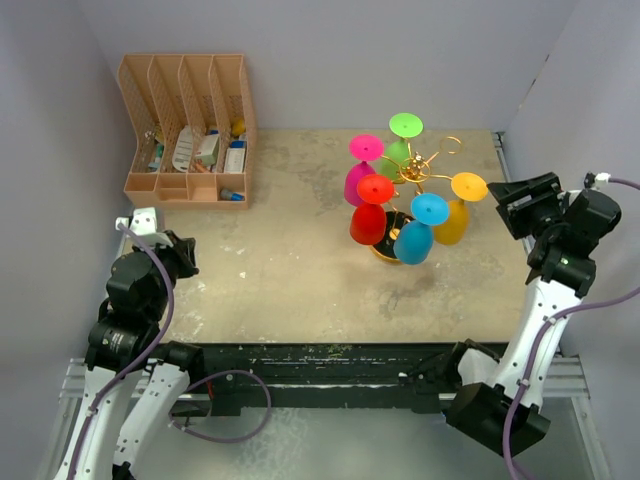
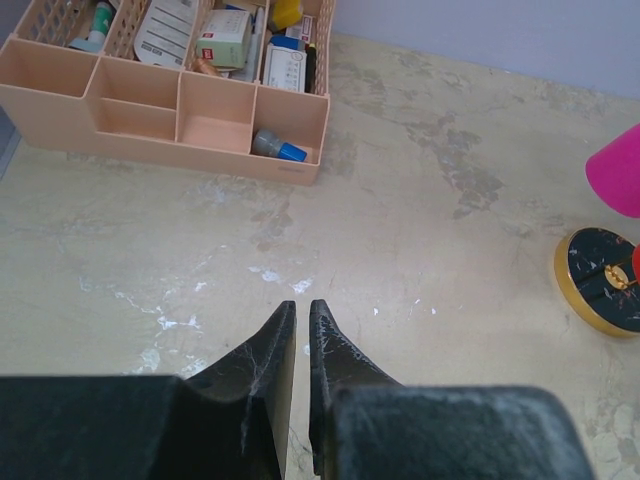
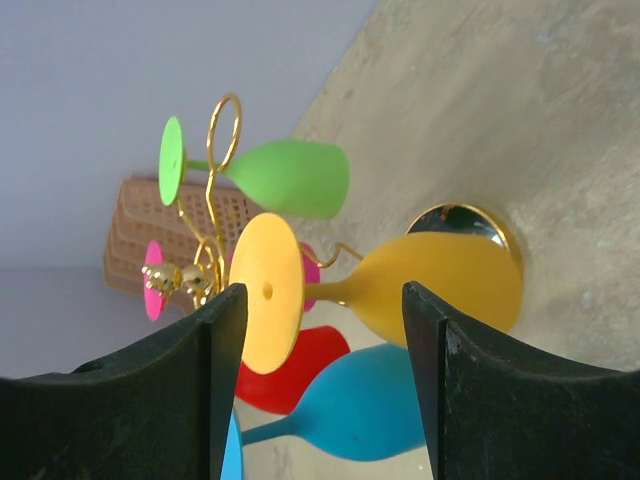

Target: Take the wine glass off the wine glass rack

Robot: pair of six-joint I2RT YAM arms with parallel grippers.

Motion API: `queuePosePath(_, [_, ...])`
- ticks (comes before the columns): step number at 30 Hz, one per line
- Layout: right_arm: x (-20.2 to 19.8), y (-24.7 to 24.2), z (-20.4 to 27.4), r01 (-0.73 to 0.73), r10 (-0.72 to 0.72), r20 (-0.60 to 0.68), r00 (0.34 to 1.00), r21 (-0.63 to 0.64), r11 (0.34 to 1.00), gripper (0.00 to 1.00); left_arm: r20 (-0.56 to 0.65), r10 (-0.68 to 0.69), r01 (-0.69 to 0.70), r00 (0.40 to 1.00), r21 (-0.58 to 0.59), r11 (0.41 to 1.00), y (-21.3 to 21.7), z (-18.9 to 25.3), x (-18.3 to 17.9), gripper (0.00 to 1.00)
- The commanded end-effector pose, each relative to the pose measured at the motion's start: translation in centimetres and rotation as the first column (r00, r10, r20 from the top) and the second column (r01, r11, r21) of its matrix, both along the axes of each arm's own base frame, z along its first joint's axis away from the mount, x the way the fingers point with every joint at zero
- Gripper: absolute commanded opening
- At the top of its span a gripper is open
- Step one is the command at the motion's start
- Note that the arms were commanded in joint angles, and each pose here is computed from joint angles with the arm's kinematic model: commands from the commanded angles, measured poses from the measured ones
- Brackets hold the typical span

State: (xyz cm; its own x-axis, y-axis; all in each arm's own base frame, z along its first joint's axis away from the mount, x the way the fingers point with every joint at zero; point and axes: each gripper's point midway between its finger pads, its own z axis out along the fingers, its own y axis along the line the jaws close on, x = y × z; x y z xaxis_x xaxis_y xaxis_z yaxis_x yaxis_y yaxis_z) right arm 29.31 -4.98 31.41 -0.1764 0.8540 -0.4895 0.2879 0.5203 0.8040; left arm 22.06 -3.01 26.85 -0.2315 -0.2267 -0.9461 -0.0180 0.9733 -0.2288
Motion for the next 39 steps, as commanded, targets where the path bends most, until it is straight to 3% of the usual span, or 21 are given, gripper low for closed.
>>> queuePosePath(1, [-0.3,2.2,2.6,-0.119,0.119,0.123,0.985,-0.006,0.993,0.66,0.055,0.02,-0.02,0.998,0.003,1.0,0.4,1.1,0.2,0.14])
queuePosePath(18, [0.7,3.2,0.1,-0.232,0.225,0.118,0.967,0.053,0.971,0.6,0.071,0.034,-0.034,0.997,0.0,0.999,0.7,1.3,0.1,0.14])
queuePosePath(24, [1.2,3.7,0.0,-0.279,0.263,0.184,0.947,0.065,0.958,0.55,0.066,0.037,-0.037,0.997,0.001,0.999,0.7,1.2,0.0,0.14])
queuePosePath(33, [1.2,4.2,1.1,-0.309,0.284,0.248,0.926,0.068,0.949,0.45,0.063,0.036,-0.036,0.997,0.001,0.999,0.7,1.2,0.1,0.14])
queuePosePath(39, [1.2,4.4,1.8,-0.317,0.287,0.266,0.92,0.075,0.945,0.29,0.061,0.036,-0.036,0.997,0.002,0.999,0.7,1.1,0.1,0.14])
